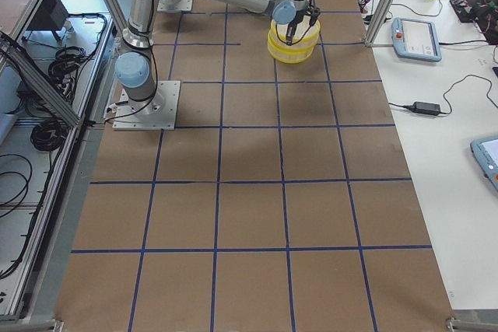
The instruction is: Stack buns with steamer
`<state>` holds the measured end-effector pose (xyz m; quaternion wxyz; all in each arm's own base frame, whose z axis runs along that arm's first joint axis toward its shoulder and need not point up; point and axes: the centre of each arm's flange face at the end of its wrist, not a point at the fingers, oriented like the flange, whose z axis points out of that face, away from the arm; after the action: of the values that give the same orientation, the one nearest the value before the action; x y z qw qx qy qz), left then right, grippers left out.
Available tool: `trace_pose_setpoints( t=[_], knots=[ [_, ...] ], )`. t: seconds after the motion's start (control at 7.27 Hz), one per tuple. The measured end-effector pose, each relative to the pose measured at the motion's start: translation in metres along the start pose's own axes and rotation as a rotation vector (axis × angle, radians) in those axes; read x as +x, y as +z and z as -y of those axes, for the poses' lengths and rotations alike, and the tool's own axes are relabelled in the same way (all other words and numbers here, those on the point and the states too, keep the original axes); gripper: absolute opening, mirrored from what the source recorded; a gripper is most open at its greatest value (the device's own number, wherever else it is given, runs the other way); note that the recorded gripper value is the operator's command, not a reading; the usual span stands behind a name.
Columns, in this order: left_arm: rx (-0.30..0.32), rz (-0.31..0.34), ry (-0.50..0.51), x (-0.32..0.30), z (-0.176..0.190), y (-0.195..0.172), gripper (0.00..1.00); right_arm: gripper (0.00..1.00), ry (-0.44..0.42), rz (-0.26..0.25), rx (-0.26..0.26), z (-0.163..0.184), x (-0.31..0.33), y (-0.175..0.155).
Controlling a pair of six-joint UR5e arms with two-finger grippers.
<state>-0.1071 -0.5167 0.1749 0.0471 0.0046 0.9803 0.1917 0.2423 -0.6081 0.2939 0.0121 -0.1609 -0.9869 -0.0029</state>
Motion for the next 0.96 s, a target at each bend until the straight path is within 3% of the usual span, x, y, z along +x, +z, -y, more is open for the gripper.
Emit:
trace_pose_setpoints(
  t=[0.41,0.55,0.83,0.96],
  knots=[
    [0.045,-0.003,-0.004,-0.002,0.005,-0.016,0.00,0.05,0.003,0.013,-0.020,-0.001,-0.002,0.006],
    [0.069,-0.041,-0.016,-0.001,0.009,-0.029,0.00,0.05,0.004,0.021,-0.026,-0.002,-0.002,0.006],
    [0.103,-0.206,-0.147,0.009,0.021,-0.071,0.00,0.08,-0.007,0.023,-0.031,-0.003,-0.004,0.009],
    [0.097,-0.341,-0.281,0.018,0.025,-0.096,0.01,0.33,-0.005,0.022,-0.032,-0.004,-0.004,0.010]
  ],
)
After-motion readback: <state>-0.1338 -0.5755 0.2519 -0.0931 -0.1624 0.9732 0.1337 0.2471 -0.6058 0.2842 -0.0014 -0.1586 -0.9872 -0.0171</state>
